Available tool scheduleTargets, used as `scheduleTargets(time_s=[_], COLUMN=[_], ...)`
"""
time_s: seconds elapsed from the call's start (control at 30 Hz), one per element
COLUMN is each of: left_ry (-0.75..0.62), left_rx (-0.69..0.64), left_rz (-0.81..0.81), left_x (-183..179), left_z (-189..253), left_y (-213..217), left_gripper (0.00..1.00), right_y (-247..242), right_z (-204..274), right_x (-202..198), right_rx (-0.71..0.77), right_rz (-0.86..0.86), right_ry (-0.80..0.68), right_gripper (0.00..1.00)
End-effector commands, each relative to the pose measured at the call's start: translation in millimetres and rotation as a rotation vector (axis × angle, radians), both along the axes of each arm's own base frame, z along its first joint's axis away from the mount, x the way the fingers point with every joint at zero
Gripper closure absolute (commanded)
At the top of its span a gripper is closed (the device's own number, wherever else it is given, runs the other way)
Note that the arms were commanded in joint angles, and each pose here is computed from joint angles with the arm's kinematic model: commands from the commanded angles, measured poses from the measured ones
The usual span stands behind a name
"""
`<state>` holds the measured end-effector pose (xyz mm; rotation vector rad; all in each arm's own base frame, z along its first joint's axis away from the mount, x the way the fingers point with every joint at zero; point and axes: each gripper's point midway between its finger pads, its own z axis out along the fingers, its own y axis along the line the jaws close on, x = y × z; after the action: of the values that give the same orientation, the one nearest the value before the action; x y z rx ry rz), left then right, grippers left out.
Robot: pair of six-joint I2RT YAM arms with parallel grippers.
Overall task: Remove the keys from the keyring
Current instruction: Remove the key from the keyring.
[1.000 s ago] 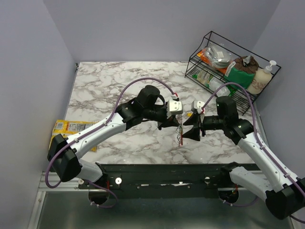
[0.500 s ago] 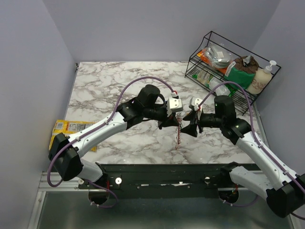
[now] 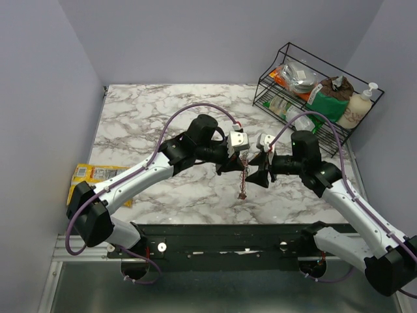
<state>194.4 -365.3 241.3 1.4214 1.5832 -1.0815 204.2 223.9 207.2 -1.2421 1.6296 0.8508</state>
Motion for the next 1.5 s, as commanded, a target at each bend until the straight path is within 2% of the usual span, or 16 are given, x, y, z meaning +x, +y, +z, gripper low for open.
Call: scheduleTargets(time_s=[0.0, 0.33, 0.47, 0.7, 0.77, 0.8, 0.93, 1.47], left_ry=[-0.033, -0.026, -0.019, -0.01, -0.009, -0.008, -0.011, -0.029], left_rx=[-0.079, -0.088, -0.086, -0.08, -0.08, -0.081, -0.082, -0.059], left_rz=[-0.018, -0.01, -0.012, -0.017, -0.015, -0.014, -0.014, -0.016], left_x=[5, 7, 7, 7, 7, 7, 7, 7], left_z=[27, 28, 26, 23, 23, 23, 23, 11], left_y=[-11, -10, -11, -12, -12, -12, -12, -7], left_gripper=[1.0, 1.0, 1.0, 1.0, 1.0, 1.0, 1.0, 1.0], right_y=[7, 6, 5, 3, 2, 2, 1, -11], right_z=[-4, -11, -8, -4, -2, -2, -1, 4], right_x=[-9, 6, 13, 16, 16, 16, 15, 13], right_rx=[0.001, -0.038, -0.029, -0.029, -0.028, -0.027, -0.027, -0.066], right_rz=[0.051, -0.019, -0.06, -0.08, -0.082, -0.082, -0.081, -0.102], right_ry=[0.011, -0.01, -0.034, -0.059, -0.068, -0.069, -0.073, -0.143], right_gripper=[0.32, 0.34, 0.42, 0.75, 0.81, 0.87, 0.99, 0.99])
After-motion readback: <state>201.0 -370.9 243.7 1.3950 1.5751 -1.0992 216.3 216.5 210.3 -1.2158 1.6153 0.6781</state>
